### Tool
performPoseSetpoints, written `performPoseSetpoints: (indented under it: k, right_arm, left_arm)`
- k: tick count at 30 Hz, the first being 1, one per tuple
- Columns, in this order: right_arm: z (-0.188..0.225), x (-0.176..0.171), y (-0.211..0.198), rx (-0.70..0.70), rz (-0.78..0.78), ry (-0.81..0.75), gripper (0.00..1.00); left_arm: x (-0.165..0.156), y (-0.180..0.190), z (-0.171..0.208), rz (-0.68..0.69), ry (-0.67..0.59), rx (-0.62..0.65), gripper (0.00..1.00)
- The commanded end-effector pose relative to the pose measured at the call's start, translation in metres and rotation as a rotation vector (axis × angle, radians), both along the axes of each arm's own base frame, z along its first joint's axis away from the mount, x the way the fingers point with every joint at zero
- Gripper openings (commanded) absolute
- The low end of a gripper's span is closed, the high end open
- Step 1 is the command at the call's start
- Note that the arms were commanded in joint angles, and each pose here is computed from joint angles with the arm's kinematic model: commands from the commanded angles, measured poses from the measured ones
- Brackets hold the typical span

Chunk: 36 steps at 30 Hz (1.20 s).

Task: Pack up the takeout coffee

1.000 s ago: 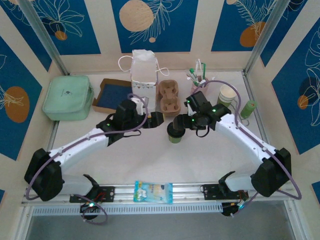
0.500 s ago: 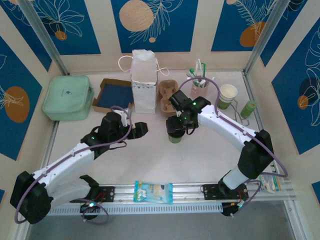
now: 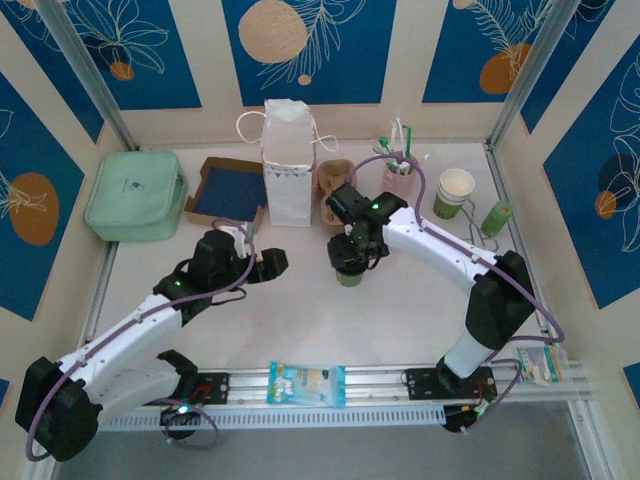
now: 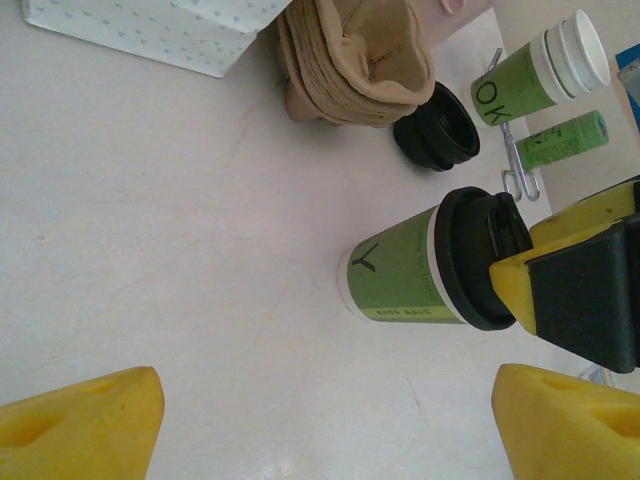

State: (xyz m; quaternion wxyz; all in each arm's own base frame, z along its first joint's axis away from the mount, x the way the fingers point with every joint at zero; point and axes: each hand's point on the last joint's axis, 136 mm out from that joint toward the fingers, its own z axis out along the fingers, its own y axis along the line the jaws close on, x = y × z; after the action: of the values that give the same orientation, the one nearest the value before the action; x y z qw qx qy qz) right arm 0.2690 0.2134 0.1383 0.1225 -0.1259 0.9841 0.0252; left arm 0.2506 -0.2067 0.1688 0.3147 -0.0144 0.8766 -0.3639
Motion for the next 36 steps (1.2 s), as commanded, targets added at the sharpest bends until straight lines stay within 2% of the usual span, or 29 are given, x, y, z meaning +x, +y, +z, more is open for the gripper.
performPoseSetpoints:
  k: [1,10,18,36]
  right_arm:
    - [-0.005,-0.001,-0.004,-0.043,-0.013,0.014,0.79]
    - [-0.007,-0.003,-0.006,-0.046,-0.027,0.019,0.79]
    - [0.003,-0.005,-0.007,-0.008,-0.050,-0.007,0.85]
    - [0.010,-0.010,-0.002,0.046,-0.099,-0.007,0.86]
  left_arm:
    - [0.001,0.007,0.000,0.014,-0.011,0.008,0.85]
    - [0.000,0.008,0.002,0.018,-0.011,-0.003,0.86]
    - [0.001,0.006,0.005,0.019,-0.013,-0.016,0.85]
    - [0.002,0.007,0.009,0.018,-0.022,-0.013,0.86]
